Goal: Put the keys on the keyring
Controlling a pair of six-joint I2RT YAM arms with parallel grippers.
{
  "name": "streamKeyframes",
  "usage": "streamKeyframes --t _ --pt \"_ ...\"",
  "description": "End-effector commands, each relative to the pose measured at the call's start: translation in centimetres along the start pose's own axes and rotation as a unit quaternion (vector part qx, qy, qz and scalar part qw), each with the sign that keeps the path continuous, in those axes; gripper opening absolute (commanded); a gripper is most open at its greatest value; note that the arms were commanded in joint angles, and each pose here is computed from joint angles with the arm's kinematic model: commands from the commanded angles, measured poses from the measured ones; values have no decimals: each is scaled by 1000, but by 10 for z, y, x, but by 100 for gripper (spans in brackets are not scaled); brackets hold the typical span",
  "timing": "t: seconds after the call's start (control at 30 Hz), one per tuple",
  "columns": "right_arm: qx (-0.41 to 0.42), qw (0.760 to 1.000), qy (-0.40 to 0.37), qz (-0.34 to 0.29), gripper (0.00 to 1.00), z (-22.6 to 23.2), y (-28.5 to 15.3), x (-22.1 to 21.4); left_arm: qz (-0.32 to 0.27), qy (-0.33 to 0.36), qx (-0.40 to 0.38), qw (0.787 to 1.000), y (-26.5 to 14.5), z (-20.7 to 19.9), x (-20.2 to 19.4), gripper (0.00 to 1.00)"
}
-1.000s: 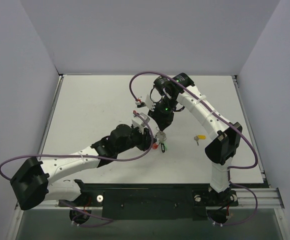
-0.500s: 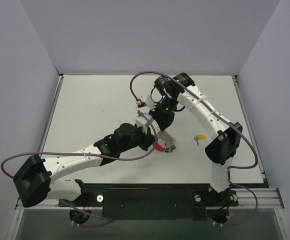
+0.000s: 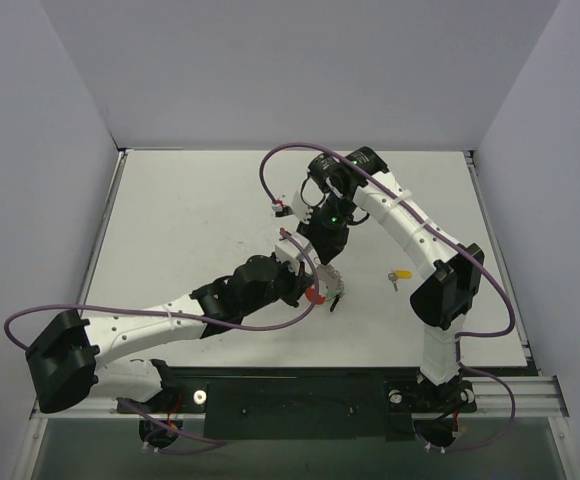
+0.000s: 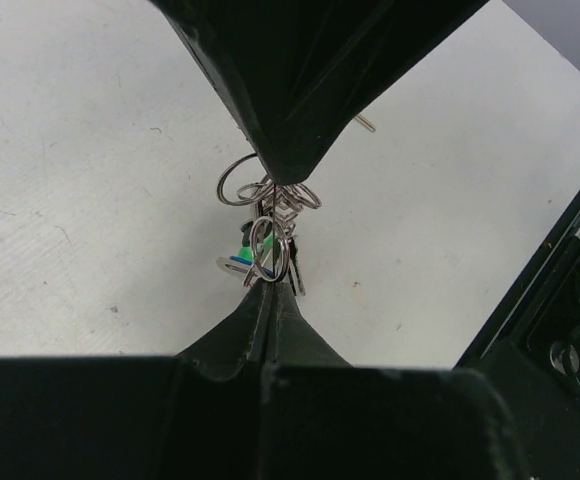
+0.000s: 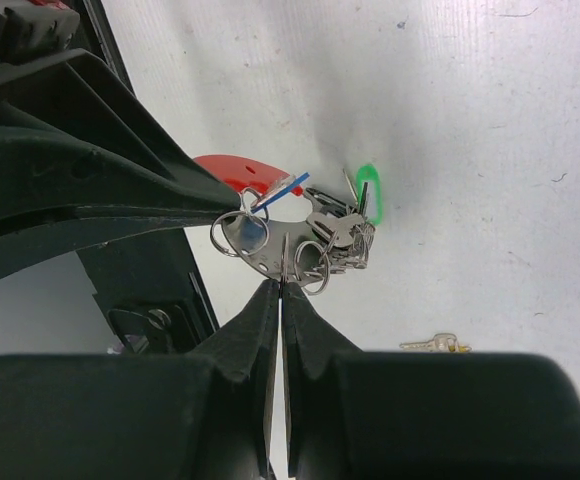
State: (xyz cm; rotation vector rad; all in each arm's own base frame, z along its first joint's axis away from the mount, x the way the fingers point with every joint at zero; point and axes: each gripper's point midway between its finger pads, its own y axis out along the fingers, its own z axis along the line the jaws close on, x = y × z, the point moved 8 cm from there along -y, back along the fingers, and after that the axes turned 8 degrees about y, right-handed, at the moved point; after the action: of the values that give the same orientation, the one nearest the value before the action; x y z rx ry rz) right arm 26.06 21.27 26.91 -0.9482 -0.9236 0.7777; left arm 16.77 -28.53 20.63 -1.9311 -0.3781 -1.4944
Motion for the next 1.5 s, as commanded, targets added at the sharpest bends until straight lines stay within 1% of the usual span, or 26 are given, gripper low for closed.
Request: streamKeyframes --t 0.0,0.1,0.27,0.43,0.6,0.8,0.93,1.07,1.1,1.17,1.2,1.23,1.27,1.3,1.33,1.37,1.4,1.43,1.47 --pt "37 998 31 47 0 14 -2 -18 -70 11 17 997 -11 -2 37 0" --pt "36 998 36 45 0 13 -2 -18 -77 8 24 997 -14 -1 36 0" --pt "35 998 49 30 0 11 1 -17 -95 -25 35 995 -19 1 40 0" --pt "31 998 57 18 0 11 2 -14 -94 -55 35 993 -16 -1 38 0" --pt "34 997 63 6 0 9 -3 -15 -79 -53 48 994 -13 1 33 0" --pt "30 997 73 -15 0 5 -10 -17 -75 -43 40 995 -13 0 32 0" --pt "30 996 76 -17 0 4 -10 -17 -70 -39 32 996 -11 -1 29 0" --pt "48 996 77 -24 0 3 -12 -19 -71 -35 32 996 -13 0 27 0" --pt "70 994 75 -36 0 6 -13 -19 -73 -34 31 996 -14 1 27 0" --pt "95 992 71 -52 5 4 -16 -22 -74 -26 26 997 -16 2 26 0" --pt "95 991 68 -59 11 4 -20 -25 -72 -17 21 997 -17 3 23 0" --pt "99 992 53 -66 14 4 -21 -27 -70 -12 18 997 -19 5 21 0" --pt "98 991 48 -73 19 3 -23 -29 -69 -4 12 998 -20 6 20 0" --pt "97 991 28 -85 25 5 -24 -32 -68 1 8 998 -22 7 17 0" --pt "96 991 19 -91 36 4 -24 -34 -68 11 0 998 -23 8 16 0" --pt "90 991 -10 -102 42 4 -22 -39 -69 16 -5 997 -25 9 14 0" --pt "90 989 -34 -109 52 4 -20 -40 -66 34 -16 997 -26 9 12 0" --pt "100 984 -84 -120 60 8 -16 -46 -68 40 -23 997 -29 8 10 0" --pt "99 977 -139 -129 63 5 -14 -47 -68 58 -27 996 -29 10 9 0"
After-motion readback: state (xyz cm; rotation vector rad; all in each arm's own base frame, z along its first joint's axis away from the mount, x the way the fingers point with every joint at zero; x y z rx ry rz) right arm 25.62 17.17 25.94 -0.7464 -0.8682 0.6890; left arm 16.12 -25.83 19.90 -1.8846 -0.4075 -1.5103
